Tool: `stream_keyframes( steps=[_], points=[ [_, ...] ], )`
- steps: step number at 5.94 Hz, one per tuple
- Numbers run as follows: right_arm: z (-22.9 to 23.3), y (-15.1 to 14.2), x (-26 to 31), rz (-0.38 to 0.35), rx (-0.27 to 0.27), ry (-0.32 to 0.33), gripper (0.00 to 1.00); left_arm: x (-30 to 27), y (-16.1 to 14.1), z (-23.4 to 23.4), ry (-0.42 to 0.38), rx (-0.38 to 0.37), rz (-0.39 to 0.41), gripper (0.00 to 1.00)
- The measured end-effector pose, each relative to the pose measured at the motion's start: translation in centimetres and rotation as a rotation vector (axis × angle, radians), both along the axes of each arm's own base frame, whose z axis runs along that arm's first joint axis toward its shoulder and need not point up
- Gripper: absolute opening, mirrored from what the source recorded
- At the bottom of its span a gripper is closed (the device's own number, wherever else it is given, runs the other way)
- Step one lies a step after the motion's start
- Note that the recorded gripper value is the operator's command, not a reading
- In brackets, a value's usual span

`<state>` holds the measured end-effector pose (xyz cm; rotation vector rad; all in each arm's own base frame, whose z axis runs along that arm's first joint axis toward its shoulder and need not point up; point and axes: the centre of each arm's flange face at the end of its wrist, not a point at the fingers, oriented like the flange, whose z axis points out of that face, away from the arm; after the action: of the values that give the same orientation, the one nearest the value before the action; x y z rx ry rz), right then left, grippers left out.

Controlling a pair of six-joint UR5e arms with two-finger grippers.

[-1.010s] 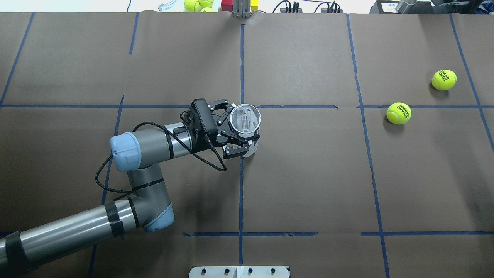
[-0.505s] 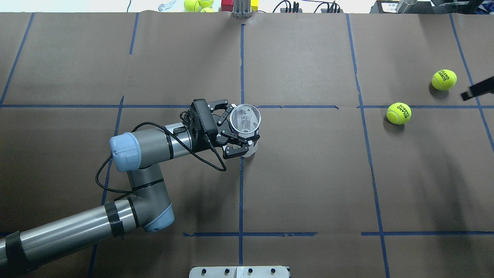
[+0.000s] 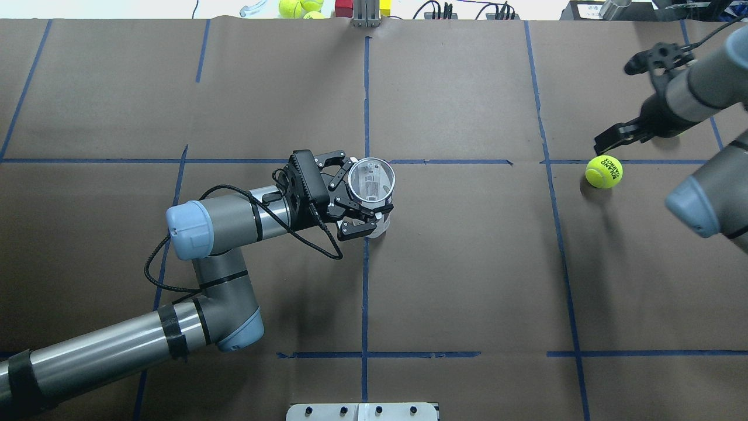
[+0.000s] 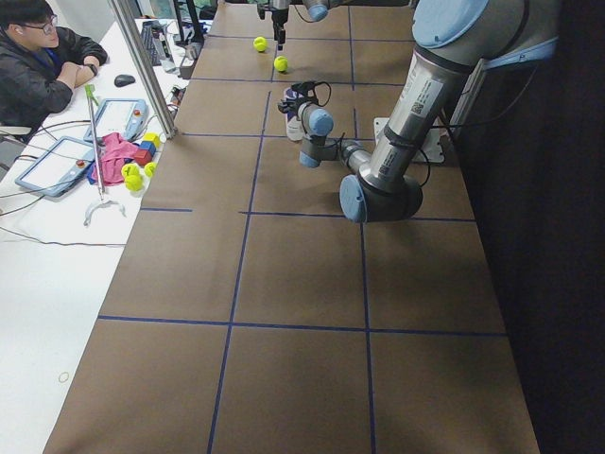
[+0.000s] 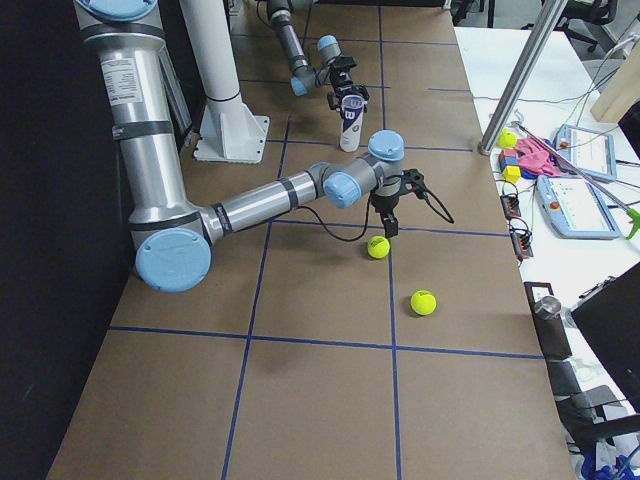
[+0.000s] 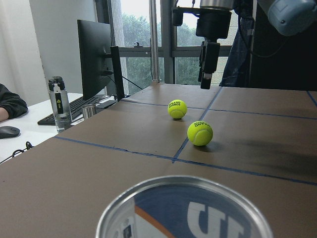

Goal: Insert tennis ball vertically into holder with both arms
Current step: 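Reach the right gripper to the nearer tennis ball and grasp it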

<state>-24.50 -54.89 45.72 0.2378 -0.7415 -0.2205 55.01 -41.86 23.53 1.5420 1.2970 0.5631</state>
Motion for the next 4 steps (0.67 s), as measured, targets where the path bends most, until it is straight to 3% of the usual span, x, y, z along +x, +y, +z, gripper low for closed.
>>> stream_keyframes(
  steps=[4],
  points=[
    [3.7,-0.4,-2.5,-0.069,0.031,0.096,1.00,0.1,0.0,-0.1,0.001,0.000,0.001,0.90]
  ],
)
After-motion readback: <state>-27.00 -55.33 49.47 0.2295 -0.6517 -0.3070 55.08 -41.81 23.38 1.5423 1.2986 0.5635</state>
